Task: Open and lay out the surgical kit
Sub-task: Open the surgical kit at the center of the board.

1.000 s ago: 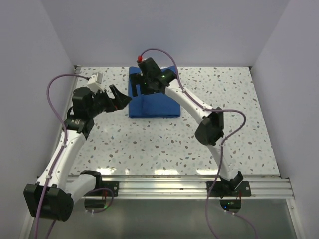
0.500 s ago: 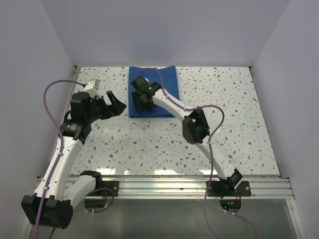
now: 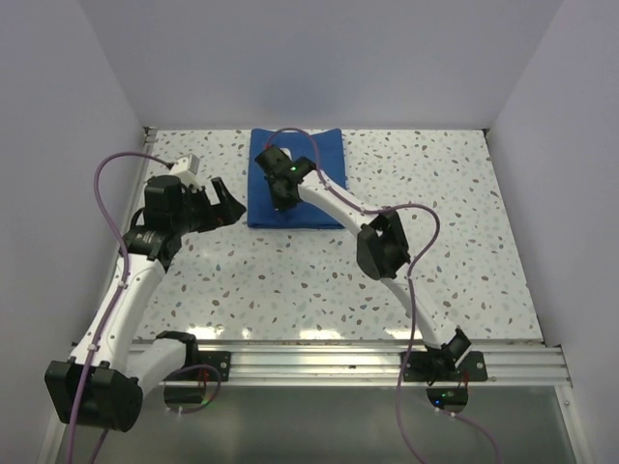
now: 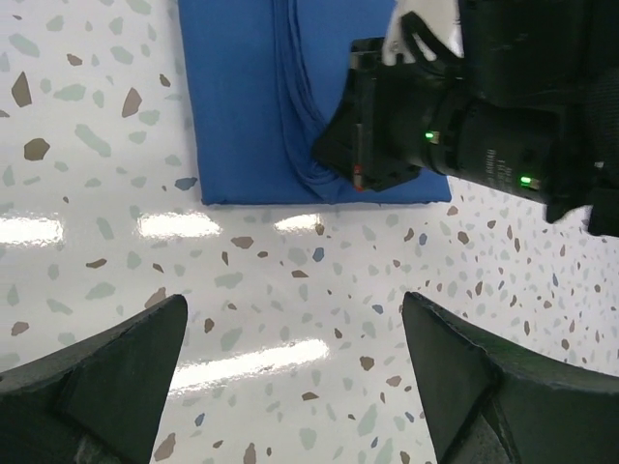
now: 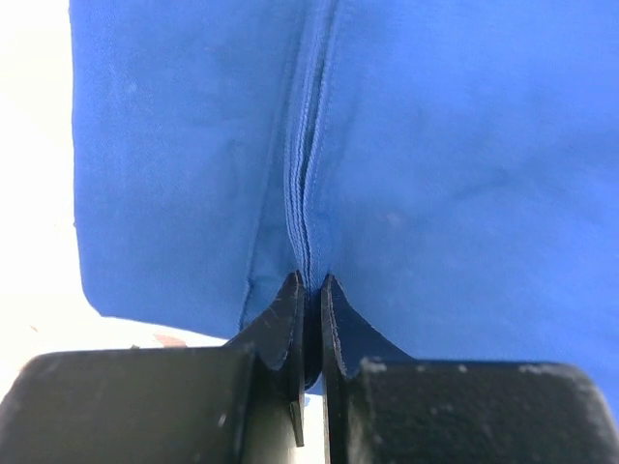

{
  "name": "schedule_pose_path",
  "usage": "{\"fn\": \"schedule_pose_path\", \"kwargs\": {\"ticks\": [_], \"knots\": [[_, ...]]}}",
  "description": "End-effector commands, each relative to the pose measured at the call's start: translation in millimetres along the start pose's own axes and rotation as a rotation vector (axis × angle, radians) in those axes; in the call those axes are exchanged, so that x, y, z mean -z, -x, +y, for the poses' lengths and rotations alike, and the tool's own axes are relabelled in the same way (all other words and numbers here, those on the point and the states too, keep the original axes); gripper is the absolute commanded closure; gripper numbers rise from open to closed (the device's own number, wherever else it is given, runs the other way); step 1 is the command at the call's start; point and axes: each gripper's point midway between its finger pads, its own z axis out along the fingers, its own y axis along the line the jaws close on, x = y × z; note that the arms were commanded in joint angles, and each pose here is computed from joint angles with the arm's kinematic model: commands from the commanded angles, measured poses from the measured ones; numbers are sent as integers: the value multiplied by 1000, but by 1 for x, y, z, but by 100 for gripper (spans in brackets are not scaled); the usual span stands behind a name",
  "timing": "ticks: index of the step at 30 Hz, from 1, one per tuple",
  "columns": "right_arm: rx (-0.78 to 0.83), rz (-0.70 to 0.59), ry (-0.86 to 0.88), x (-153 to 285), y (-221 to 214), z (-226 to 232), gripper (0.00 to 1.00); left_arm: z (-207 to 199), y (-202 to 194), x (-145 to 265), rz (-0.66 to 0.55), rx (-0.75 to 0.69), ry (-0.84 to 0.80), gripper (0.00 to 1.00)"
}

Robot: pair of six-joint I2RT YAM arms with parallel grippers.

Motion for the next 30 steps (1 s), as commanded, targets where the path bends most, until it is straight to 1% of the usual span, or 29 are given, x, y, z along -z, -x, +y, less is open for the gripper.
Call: {"fn": "schedule_pose_path", "kwargs": {"ticks": [1, 2, 3, 4, 5, 6, 7, 8, 9, 10, 11, 12, 14, 15, 16, 17, 18, 19, 20, 21, 23, 24, 25, 26, 27, 29, 30], "knots": [[-93, -162, -13, 85, 59, -32, 100, 2, 21, 2, -35, -47, 37, 4], [-142, -235, -2, 125, 79, -44, 100, 3, 24, 1, -37, -56, 50, 4], [-195, -285, -25, 135, 94, -68, 100, 2, 31, 0, -43, -66, 61, 4], [-212, -259, -56, 131, 82, -87, 100, 5, 35, -1, -47, -70, 77, 4], [-251, -289, -67, 145, 87, -103, 100, 4, 40, -1, -54, -78, 80, 5], [-312, -366, -90, 176, 103, -134, 100, 0, 48, -3, -66, -82, 76, 5], [-324, -345, -126, 174, 90, -153, 100, -1, 53, -5, -72, -84, 76, 4], [-338, -351, -150, 180, 87, -169, 100, -3, 57, -7, -74, -84, 73, 5], [-375, -378, -182, 196, 88, -196, 100, -5, 62, -13, -72, -85, 68, 5], [-381, -340, -236, 187, 71, -214, 100, -7, 65, -17, -72, -90, 62, 7], [-390, -323, -262, 186, 62, -226, 100, -10, 68, -21, -70, -94, 59, 7], [-412, -292, -308, 183, 45, -249, 100, -12, 69, -31, -55, -103, 64, 7], [-435, -260, -382, 181, 27, -273, 100, -17, 69, -44, -39, -121, 72, 8], [-450, -240, -420, 178, 16, -286, 100, -24, 64, -58, -8, -144, 69, 8], [-456, -201, -452, 172, -2, -295, 100, -25, 62, -66, 4, -158, 88, 8], [-470, -188, -483, 171, -10, -303, 93, -29, 58, -74, 21, -171, 92, 9], [-483, -157, -511, 168, -22, -313, 35, -43, 50, -91, 55, -197, 81, 9], [-488, -124, -533, 164, -34, -318, 3, -44, 45, -98, 74, -212, 109, 10], [-498, -98, -552, 160, -42, -322, 2, -53, 39, -106, 97, -227, 100, 10], [-503, -53, -603, 162, -56, -332, 2, -69, 28, -124, 124, -263, 99, 11], [-514, -23, -643, 165, -65, -341, 1, -79, 16, -139, 150, -302, 139, 11], [-515, -15, -678, 171, -71, -349, 1, -100, 1, -156, 178, -340, 121, 11], [-517, -10, -693, 174, -75, -352, 2, -101, -7, -163, 196, -368, 162, 11], [-519, -17, -700, 179, -76, -355, 2, -107, -15, -170, 209, -392, 179, 11], [-533, -45, -701, 189, -74, -359, 2, -124, -30, -187, 230, -427, 178, 11], [-528, -58, -700, 199, -76, -361, 2, -120, -46, -198, 261, -474, 267, 11], [-535, -86, -691, 210, -74, -362, 2, -125, -59, -211, 280, -486, 287, 12]]}}
